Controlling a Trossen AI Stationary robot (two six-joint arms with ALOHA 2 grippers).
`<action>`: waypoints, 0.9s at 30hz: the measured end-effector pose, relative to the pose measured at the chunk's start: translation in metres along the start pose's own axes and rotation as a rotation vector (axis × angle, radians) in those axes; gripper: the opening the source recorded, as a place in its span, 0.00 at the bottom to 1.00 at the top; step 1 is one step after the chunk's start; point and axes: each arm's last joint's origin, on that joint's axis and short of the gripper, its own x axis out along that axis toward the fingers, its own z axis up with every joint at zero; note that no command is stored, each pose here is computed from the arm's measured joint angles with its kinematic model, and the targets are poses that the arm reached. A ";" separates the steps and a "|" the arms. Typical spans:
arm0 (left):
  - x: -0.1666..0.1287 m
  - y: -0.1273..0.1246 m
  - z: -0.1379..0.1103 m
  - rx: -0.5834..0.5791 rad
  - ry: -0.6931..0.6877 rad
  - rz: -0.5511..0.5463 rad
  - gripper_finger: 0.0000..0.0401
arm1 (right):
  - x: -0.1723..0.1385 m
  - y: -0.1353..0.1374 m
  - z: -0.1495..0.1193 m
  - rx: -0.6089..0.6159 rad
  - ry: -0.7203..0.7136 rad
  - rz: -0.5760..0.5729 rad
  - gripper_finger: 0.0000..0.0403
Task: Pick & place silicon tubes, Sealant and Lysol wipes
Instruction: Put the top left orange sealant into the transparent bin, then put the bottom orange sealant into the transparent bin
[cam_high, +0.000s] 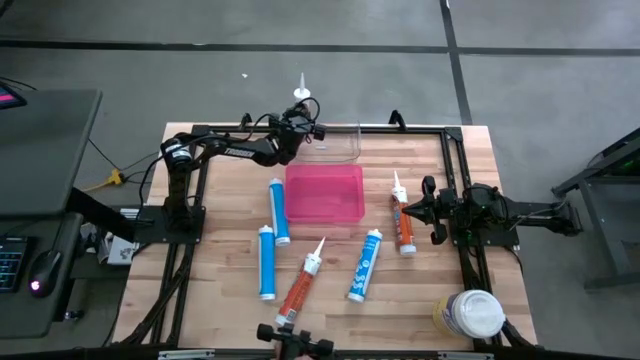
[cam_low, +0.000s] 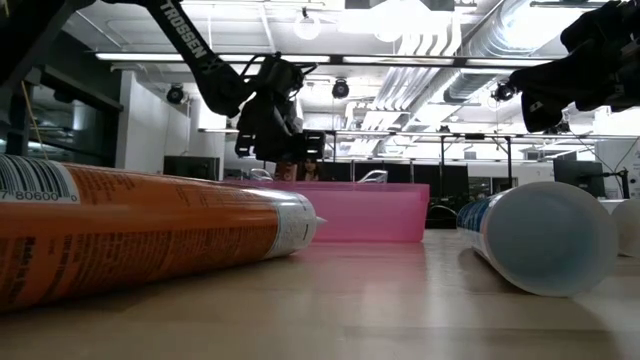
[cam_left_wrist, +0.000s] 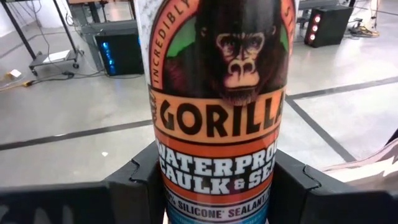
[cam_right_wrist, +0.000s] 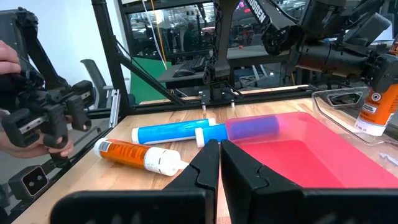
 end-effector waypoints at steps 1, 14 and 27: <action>0.000 0.000 0.000 0.000 0.001 -0.004 0.44 | 0.000 0.000 0.000 0.000 0.000 0.000 0.03; -0.001 -0.001 0.003 -0.009 -0.002 -0.016 0.79 | 0.000 0.000 0.000 0.000 0.000 0.000 0.03; -0.001 -0.001 0.002 -0.005 0.002 -0.016 0.79 | 0.000 0.000 0.000 0.000 0.000 0.000 0.03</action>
